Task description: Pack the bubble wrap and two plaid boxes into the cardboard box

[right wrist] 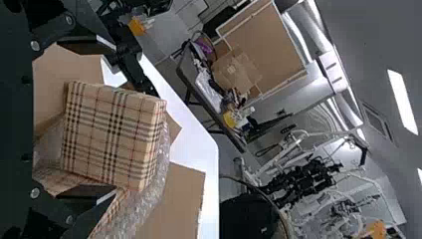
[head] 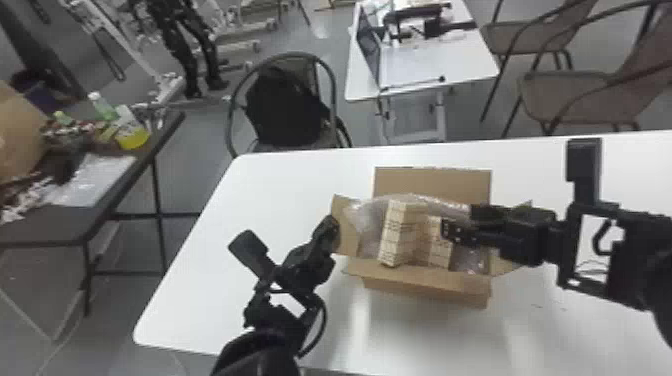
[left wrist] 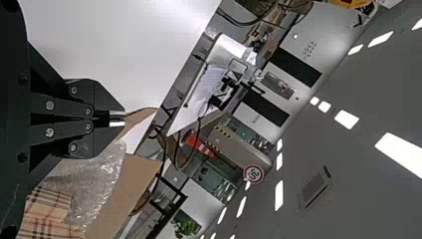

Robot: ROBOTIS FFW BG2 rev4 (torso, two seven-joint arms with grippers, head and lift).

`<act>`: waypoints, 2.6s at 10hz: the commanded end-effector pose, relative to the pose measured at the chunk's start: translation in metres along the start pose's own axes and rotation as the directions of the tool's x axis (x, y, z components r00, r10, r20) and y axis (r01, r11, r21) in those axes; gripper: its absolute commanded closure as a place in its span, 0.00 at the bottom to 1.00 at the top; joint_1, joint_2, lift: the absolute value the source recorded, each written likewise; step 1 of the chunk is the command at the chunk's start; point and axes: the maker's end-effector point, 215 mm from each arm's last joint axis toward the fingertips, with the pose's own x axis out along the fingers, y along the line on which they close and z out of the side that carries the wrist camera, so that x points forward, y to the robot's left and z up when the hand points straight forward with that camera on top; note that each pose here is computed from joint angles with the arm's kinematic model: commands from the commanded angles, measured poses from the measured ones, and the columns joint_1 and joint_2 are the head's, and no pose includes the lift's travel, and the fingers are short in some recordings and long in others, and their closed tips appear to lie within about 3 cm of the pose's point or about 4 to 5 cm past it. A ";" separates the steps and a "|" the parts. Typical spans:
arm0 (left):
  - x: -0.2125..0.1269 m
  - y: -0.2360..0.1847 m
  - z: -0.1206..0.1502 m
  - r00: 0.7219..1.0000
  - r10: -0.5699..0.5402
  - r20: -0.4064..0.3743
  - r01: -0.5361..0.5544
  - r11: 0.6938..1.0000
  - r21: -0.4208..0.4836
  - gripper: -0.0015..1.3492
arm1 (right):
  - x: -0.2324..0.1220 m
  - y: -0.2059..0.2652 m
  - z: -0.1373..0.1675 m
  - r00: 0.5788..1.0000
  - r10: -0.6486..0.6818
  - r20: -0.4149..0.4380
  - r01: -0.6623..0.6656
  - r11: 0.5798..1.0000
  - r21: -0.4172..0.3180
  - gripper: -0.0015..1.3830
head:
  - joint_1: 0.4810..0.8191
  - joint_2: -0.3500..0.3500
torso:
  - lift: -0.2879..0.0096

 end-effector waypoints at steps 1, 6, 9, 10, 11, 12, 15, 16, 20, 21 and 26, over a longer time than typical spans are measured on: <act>-0.003 0.009 0.008 1.000 0.018 0.017 -0.018 1.000 0.008 0.90 | -0.034 -0.029 0.022 0.989 -0.124 0.078 0.130 0.988 -0.079 0.09 | 0.63 0.94 | 0.68; -0.057 0.124 0.085 0.954 0.249 0.167 -0.267 0.959 0.094 0.90 | -0.196 -0.113 -0.036 0.843 -0.513 0.162 0.528 0.846 -0.069 0.09 | 0.63 0.79 | 0.68; -0.097 0.198 0.147 0.786 0.483 0.386 -0.531 0.847 0.021 0.90 | -0.200 -0.109 -0.052 0.846 -0.511 0.152 0.520 0.854 -0.029 0.09 | 0.63 0.93 | 0.68; -0.105 0.211 0.158 0.719 0.539 0.439 -0.593 0.805 -0.018 0.90 | -0.198 -0.110 -0.050 0.848 -0.507 0.155 0.516 0.856 -0.028 0.09 | 0.63 0.99 | 0.68; -0.119 0.219 0.167 0.632 0.597 0.495 -0.664 0.746 -0.053 0.90 | -0.192 -0.109 -0.050 0.854 -0.497 0.155 0.506 0.862 -0.023 0.09 | 0.63 1.00 | 0.68; -0.143 0.225 0.174 0.515 0.659 0.548 -0.750 0.656 -0.084 0.90 | -0.190 -0.108 -0.049 0.860 -0.487 0.154 0.496 0.868 -0.025 0.09 | 0.63 1.00 | 0.68; -0.208 0.237 0.190 0.244 0.734 0.634 -0.872 0.452 -0.189 0.90 | -0.184 -0.106 -0.049 0.872 -0.467 0.146 0.475 0.880 -0.024 0.09 | 0.63 1.00 | 0.68; -0.210 0.236 0.188 0.215 0.743 0.633 -0.878 0.432 -0.208 0.90 | -0.182 -0.104 -0.051 0.877 -0.460 0.140 0.467 0.884 -0.022 0.09 | 0.63 1.00 | 0.68; -0.179 0.204 0.161 0.284 0.732 0.619 -0.817 0.523 -0.243 0.11 | -0.172 -0.102 -0.056 0.892 -0.435 0.122 0.442 0.897 -0.027 0.09 | 0.63 1.00 | 0.68; -0.176 0.180 0.164 0.312 0.681 0.663 -0.783 0.579 -0.227 0.07 | -0.173 -0.102 -0.060 0.890 -0.440 0.118 0.446 0.894 -0.034 0.09 | 0.63 1.00 | 0.68; -0.150 0.014 0.124 0.700 0.287 0.654 -0.530 0.822 0.207 0.11 | -0.199 -0.086 -0.071 0.812 -0.466 0.351 0.566 0.777 -0.277 0.09 | 0.63 0.94 | 0.68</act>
